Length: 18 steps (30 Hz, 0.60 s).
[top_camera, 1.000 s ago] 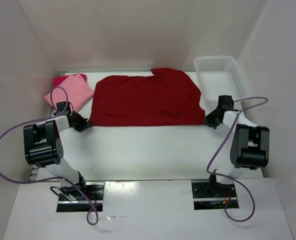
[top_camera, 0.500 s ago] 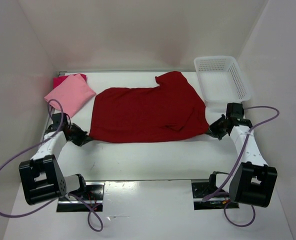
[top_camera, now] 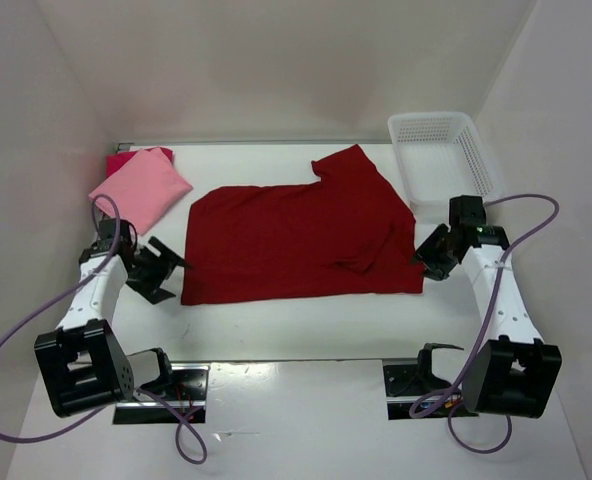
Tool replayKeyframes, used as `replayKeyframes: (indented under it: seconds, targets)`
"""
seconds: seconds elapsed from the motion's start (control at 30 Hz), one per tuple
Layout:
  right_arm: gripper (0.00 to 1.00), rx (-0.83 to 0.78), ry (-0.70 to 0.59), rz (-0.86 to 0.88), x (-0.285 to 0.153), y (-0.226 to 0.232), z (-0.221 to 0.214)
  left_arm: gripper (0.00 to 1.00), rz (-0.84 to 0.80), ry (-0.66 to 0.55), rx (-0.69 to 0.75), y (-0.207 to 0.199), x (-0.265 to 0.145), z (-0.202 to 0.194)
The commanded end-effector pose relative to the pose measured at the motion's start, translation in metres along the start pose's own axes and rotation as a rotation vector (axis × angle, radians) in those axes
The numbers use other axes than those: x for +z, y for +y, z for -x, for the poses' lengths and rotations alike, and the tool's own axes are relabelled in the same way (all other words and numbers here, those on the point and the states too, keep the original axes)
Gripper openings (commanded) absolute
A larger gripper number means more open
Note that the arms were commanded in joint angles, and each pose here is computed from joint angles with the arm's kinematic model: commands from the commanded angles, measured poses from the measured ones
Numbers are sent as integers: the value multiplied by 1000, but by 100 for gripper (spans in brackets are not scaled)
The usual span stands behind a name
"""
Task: Fold and stack the t-shirts
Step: Fold the flattened tshirt in 1/3 of the way
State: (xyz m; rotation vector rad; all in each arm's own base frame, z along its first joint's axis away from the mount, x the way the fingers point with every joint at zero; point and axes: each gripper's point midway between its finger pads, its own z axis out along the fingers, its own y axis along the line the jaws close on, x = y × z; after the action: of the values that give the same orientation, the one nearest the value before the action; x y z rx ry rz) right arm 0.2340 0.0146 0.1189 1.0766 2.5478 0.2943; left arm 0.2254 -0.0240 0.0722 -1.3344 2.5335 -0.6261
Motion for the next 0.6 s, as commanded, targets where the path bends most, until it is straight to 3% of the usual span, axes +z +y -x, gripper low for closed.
replayKeyframes:
  seconds: [0.0, 0.07, 0.13, 0.17, 0.2, 0.23, 0.33, 0.5, 0.57]
  targets:
    - [47, -78, -98, -8, -21, 11, 25, 91, 12, -136, 68, -15, -23, 32]
    - [47, -100, -116, 7, -27, 18, 33, 95, 4, -179, 89, -21, -28, 42]
    - [37, -145, -114, 88, -23, 40, 33, 85, -76, -207, 149, -41, -30, 52]
    - [15, -161, -84, 128, -18, 47, 25, 74, -159, -153, 165, -56, -27, 46]
    - [5, -177, -43, 150, -8, 55, 14, 61, -224, -151, 210, -68, -20, 43]
    - [0, -178, -24, 187, 6, 61, 7, 34, -255, -131, 222, -77, -17, 39]
    - [0, -172, 64, 245, 37, 77, -19, 17, -252, -129, 357, -104, -3, 16]
    - [40, -203, 122, 265, 71, 93, -38, 13, -257, -46, 527, -140, 33, -44]
    - [44, -230, 150, 258, 83, 101, -46, 13, -240, 42, 589, -140, 55, -77]
